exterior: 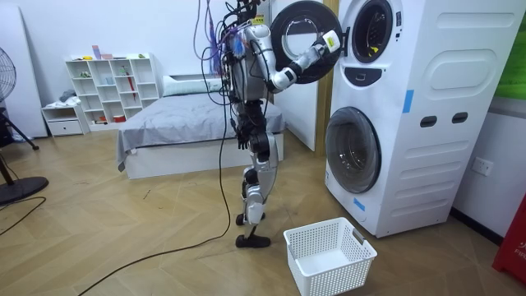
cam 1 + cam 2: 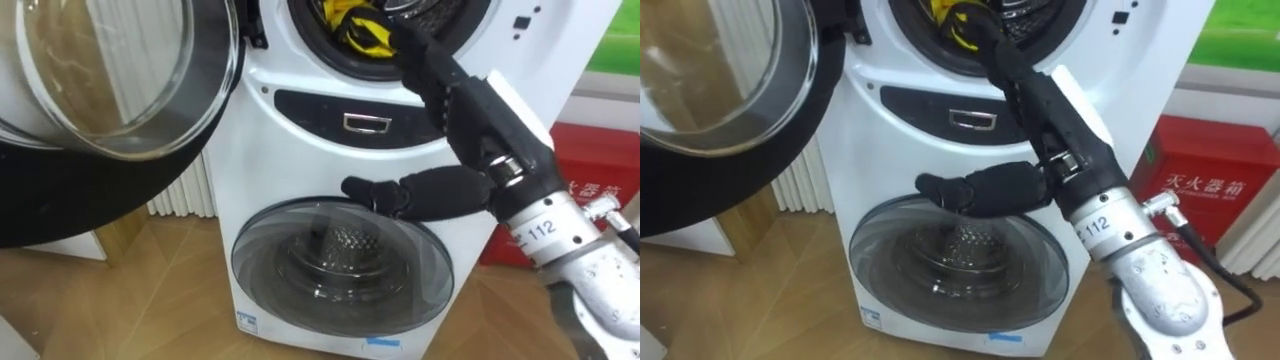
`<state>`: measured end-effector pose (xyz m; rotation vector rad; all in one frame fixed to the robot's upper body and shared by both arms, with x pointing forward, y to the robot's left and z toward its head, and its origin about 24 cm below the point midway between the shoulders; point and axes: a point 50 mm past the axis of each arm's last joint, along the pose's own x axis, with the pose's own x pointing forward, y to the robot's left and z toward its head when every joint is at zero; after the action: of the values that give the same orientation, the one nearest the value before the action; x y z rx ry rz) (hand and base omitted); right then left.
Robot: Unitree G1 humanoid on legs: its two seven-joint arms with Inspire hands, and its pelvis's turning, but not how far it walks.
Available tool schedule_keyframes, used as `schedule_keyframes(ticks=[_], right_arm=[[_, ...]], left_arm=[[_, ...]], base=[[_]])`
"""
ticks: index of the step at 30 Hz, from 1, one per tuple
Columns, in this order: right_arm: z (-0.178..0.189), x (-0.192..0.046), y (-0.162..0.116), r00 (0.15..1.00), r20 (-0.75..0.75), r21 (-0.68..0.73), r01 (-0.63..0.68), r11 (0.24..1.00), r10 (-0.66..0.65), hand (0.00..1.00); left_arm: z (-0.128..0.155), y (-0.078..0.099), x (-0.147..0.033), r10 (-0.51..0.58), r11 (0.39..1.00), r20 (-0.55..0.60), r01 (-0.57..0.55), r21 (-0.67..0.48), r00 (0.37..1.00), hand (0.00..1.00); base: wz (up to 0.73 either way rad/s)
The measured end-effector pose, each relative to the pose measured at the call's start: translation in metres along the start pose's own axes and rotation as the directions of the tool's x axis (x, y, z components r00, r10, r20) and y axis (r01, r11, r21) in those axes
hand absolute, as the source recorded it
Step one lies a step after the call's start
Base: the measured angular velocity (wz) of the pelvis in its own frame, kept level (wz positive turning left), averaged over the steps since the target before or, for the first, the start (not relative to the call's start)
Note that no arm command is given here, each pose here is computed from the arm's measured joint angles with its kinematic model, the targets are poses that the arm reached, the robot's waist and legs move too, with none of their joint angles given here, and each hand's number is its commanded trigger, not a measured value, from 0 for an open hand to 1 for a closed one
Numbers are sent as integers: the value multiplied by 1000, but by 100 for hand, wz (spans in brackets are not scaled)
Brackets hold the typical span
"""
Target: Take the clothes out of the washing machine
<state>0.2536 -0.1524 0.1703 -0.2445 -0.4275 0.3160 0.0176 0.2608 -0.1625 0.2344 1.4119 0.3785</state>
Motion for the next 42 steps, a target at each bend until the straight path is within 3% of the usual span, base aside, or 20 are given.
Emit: schedule_keyframes(ticks=[8, 18, 28, 32, 42], right_arm=[[-3, 3, 6, 998, -3, 67, 57, 996, -57, 0], [-32, 12, 16, 993, -111, 41, 49, 998, -44, 0], [-22, 26, 11, 990, -51, 59, 131, 990, -128, 0], [-21, 26, 9, 990, -44, 11, 135, 991, -135, 0], [-26, 18, 5, 988, -63, -70, 136, 988, -141, 0]], left_arm=[[-8, -1, -1, 17, 999, -23, -16, 43, 1000, 0], [-25, -6, -3, -5, 998, -97, 11, 59, 995, 0], [-42, -4, -5, -9, 997, -136, 18, 69, 991, 0], [-28, -3, -3, -24, 998, -88, 29, 62, 996, 0], [44, 5, 3, 26, 998, 109, -31, 46, 994, 0]], base=[[0], [-3], [1], [2], [-10]])
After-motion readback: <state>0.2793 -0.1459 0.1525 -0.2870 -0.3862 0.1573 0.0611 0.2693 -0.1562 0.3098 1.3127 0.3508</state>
